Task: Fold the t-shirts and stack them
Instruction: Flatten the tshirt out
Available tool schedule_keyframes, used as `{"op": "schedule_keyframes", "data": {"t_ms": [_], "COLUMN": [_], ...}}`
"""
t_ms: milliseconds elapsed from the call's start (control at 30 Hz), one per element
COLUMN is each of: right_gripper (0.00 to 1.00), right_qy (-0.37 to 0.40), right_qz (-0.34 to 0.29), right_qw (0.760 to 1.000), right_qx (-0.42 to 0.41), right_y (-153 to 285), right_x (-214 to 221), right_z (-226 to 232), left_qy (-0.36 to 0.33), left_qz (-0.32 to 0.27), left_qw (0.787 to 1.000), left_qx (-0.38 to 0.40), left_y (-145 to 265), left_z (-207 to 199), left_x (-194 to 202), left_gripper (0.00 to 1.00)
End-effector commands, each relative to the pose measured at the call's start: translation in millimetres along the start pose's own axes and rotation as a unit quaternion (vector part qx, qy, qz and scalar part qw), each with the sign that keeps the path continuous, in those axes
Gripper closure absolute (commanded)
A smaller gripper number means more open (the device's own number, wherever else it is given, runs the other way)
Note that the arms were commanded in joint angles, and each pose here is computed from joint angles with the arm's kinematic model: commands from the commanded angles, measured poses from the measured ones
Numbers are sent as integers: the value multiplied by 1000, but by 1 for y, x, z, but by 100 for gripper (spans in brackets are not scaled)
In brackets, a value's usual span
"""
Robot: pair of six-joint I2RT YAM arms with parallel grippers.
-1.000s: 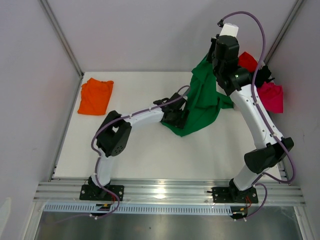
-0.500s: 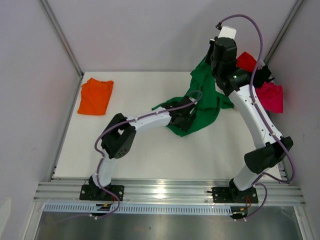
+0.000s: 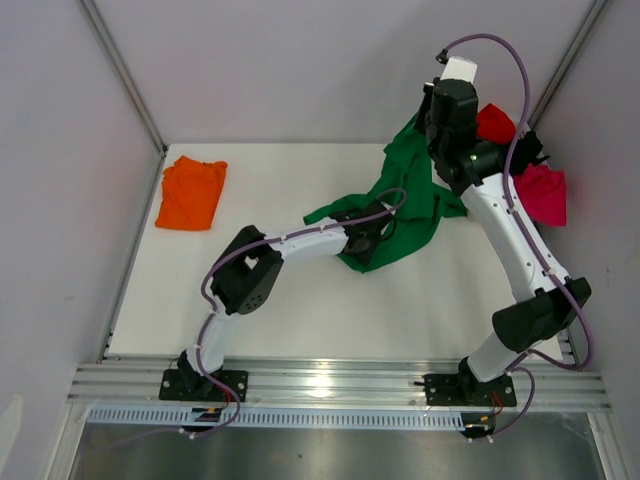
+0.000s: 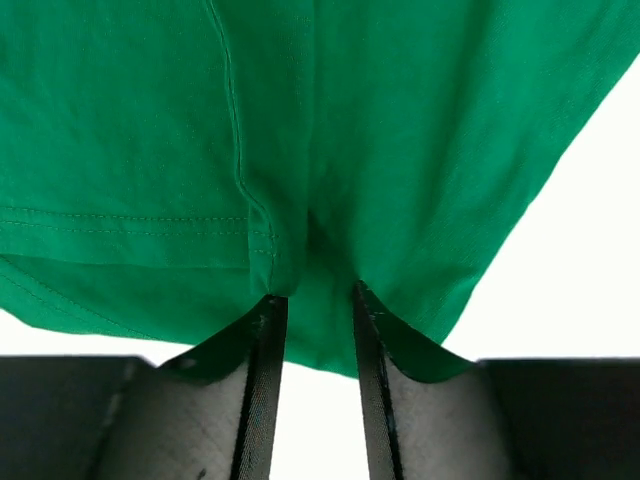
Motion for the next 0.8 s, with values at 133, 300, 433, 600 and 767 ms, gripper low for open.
{"op": "schedule_keyframes", "data": {"t_ms": [133,300,433,600,767], "right_gripper": [100,100,100,100,100], "right_qy": [-29,-30,-29,-26,-24], "right_qz": [-42,-39,-38,-37,-37], "right_qw": [998,999,999,999,999], "right_qx": [-19,-23,-22,-21,-17], "right_y": [17,16,15,16,14], "right_x": [-34,-30,-28,-26,-26], "right_z": [0,1,0,-1,-4], "left_qy": [16,20,18,13,14], "left_qz": [-25,-21,-27,-48,-94], "left_qw": [1000,1000,999,998,990], "left_qx": [7,0,-14,-43,-103], "left_y": [6,4,9,34,102], "left_z": [-7,-4,1,16,50], "left_x": [-12,-9,-11,-26,-63], "left_gripper": [79,99,100,99,99]}}
Point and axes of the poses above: each gripper's point midway between its finger pads, its own y axis back along the fingers, its own z axis along the line the jaws close on, x = y × z, the point moved 1 cm from there along y, back along the fingers, and after that the axes turned 9 degrees about -y, right-handed, at the moved point
